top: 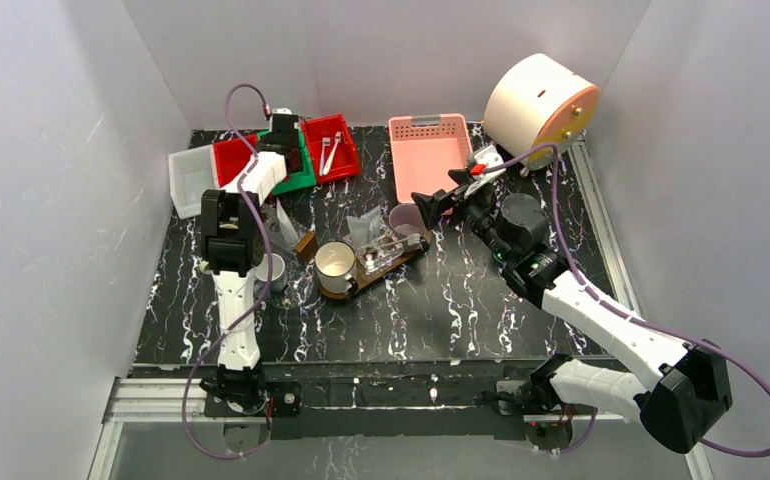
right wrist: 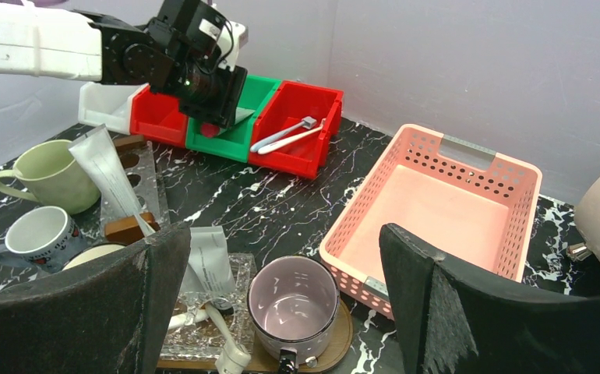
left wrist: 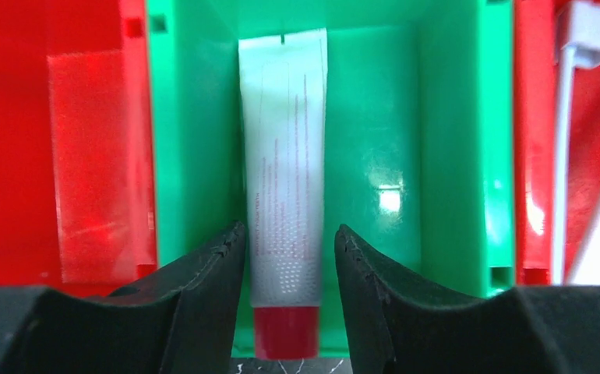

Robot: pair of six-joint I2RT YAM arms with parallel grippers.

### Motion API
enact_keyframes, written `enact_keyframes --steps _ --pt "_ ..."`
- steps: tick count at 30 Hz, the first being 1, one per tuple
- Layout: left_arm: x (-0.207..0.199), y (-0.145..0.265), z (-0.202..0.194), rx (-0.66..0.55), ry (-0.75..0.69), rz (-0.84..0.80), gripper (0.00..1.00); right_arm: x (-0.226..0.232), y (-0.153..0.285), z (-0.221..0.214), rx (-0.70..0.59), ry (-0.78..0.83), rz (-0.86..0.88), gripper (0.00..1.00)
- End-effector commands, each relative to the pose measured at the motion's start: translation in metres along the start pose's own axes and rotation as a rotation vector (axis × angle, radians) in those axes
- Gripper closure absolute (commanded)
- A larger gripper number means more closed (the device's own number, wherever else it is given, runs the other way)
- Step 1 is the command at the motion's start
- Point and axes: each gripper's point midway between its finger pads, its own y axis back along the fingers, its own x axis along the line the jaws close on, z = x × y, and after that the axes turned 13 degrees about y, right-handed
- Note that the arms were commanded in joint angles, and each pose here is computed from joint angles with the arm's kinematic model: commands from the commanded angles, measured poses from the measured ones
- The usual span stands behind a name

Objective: Prepare toiletry sets of a toothbrush and toothpaste on the tray
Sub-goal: Pick up the toothpaste from the storage box.

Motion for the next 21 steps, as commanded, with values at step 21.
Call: enact_keyframes --steps 21 --pt "-0.014 0.014 0.002 0.051 0.076 -0.071 0.78 -0.005 0.000 0.017 -0.048 0.009 -0.018 0.01"
